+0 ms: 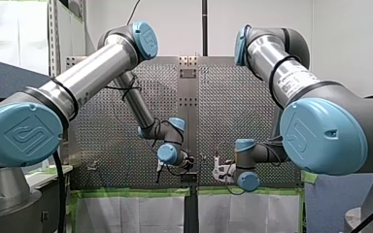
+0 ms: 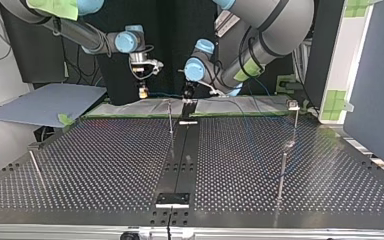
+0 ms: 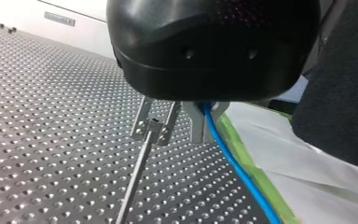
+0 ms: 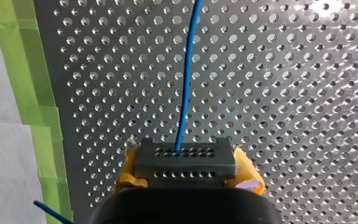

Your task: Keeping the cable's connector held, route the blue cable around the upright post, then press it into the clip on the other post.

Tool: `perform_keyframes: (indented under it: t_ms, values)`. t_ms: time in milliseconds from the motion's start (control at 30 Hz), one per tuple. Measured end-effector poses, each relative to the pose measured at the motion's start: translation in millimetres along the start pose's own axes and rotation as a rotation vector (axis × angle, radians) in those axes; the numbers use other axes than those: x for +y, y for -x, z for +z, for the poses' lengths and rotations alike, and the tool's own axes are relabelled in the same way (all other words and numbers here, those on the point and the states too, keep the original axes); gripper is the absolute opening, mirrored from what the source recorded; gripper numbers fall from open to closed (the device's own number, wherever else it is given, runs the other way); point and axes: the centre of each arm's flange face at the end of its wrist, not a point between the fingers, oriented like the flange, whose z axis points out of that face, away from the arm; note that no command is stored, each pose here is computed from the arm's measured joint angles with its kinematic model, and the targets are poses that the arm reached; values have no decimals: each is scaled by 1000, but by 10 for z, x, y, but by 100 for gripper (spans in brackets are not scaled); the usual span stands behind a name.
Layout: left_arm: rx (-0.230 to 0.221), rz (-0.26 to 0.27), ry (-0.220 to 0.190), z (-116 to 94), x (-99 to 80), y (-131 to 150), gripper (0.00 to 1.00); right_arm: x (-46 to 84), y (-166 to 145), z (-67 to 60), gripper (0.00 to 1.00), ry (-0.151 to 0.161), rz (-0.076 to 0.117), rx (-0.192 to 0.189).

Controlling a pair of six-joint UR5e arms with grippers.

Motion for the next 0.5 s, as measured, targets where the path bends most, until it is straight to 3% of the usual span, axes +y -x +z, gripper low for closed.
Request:
perform_keyframes:
  t_ms: [333,500]
  values:
    - [-41,-29,-1,75,74,51,0,112,77,145,0,9,-2,-27]
    - [-41,-38,-5,171,85,26,0,145,36,248,0,14,-13,-38]
